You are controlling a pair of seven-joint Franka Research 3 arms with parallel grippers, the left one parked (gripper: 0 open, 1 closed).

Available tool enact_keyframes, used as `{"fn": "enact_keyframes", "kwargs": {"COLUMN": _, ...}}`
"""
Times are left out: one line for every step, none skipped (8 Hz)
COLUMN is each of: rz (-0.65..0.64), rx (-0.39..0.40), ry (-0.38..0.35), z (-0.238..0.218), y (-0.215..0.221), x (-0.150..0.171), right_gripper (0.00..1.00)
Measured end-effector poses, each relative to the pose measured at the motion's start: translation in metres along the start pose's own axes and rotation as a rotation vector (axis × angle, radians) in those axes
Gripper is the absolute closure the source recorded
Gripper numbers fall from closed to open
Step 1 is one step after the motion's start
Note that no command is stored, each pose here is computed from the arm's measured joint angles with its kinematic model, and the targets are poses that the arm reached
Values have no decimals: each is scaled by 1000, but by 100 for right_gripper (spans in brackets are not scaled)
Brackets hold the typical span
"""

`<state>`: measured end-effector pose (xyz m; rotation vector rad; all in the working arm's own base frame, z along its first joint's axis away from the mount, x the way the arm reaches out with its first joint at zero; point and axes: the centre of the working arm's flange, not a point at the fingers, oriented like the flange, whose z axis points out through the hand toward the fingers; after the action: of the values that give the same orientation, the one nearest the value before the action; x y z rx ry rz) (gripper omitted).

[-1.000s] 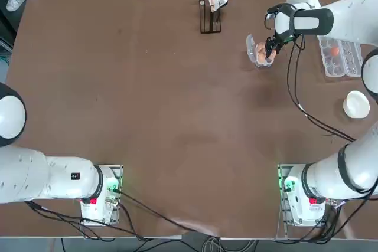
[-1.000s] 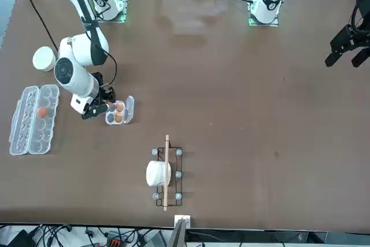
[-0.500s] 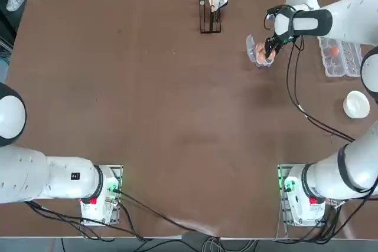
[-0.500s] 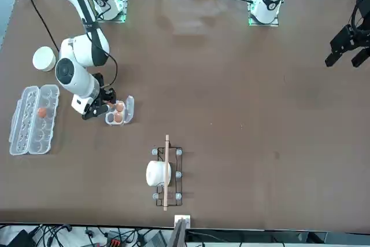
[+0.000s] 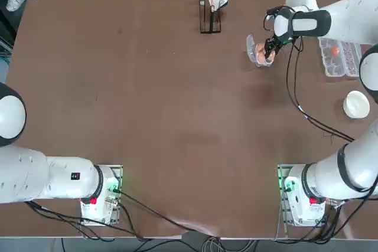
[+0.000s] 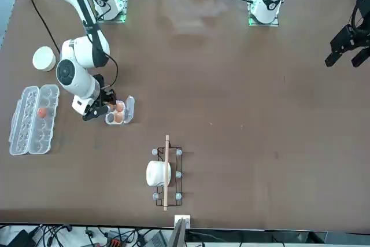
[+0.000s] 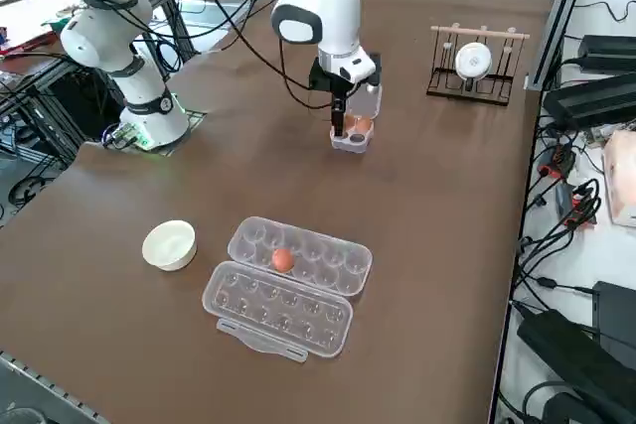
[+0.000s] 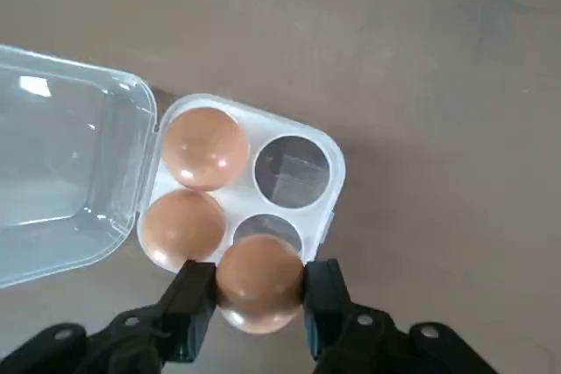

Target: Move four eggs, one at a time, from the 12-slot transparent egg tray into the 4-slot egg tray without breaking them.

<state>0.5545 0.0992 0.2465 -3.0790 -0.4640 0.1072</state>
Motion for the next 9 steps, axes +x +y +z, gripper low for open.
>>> {"fn": "enact_keyframes", "kwargs": {"rz": 1, "rx": 0, "ry": -1, "z": 0, "y": 0, "x": 0, "right_gripper": 43}}
{"fn": "enact_keyframes", "kwargs": {"rz": 1, "rx": 0, "ry": -1, "z": 0, "y": 0, "x": 0, "right_gripper": 43}}
{"fn": "enact_keyframes", "kwargs": {"rz": 1, "rx": 0, "ry": -1, "z": 1, "y": 0, "x": 0, "right_gripper": 41}}
{"fn": "enact_keyframes", "kwargs": {"rz": 0, "rx": 0, "ry": -1, "z": 1, "y": 0, "x": 0, "right_gripper": 28}}
{"fn": "enact_keyframes", "kwargs": {"rz": -1, "rx": 0, "ry": 0, "z": 0, "y": 0, "x": 0, "right_gripper": 12}}
{"fn": "enact_keyframes", "kwargs": {"rz": -2, "rx": 0, "ry": 2, "z": 0, "y": 0, "x": 1, "right_gripper": 0}}
{"fn": "enact_keyframes", "kwargs": {"rz": -2, "rx": -1, "ry": 5, "z": -2, "y": 0, "x": 2, "right_gripper": 0}}
{"fn": "enact_keyframes", "kwargs": {"rz": -1, "rx": -1, "ry": 8, "z": -3, "y": 0, "x": 3, "right_gripper": 0}}
{"fn": "enact_keyframes", "kwargs": {"rz": 3, "rx": -2, "ry": 13, "z": -5, "y": 3, "x": 4, "right_gripper": 0}}
